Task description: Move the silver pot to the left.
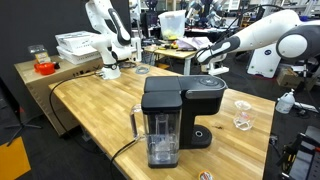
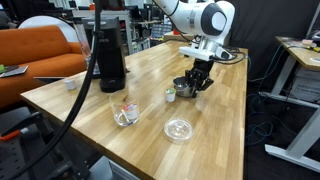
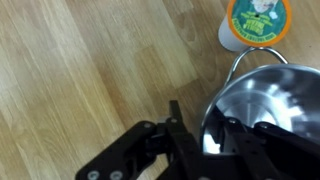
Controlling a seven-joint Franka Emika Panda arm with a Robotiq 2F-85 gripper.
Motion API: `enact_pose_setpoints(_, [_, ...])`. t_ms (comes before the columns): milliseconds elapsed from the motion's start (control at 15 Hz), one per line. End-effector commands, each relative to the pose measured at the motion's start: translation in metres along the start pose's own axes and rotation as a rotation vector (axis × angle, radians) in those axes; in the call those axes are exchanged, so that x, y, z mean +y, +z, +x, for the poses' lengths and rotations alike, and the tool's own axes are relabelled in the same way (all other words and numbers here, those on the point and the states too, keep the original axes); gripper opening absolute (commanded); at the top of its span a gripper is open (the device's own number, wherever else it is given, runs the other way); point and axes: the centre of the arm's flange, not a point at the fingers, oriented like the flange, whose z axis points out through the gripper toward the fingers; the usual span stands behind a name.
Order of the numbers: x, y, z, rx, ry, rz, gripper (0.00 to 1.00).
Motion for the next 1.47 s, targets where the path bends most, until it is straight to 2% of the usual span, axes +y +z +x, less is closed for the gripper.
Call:
enact_pose_setpoints(0, [-0.003,-0.005,0.013,-0.024,0.000,-0.003,0.02])
enact_pose_setpoints(333, [-0.008,-0.009,0.011,-0.041,-0.010,-0.003,0.01])
enact_pose_setpoints(933, [-0.028,-0.021,0.020,-0.014,-0.024,0.024,0.01])
enact_pose_setpoints(1400, [-0.053,-0.035,0.016,-0.007,0.140,0.071,0.01])
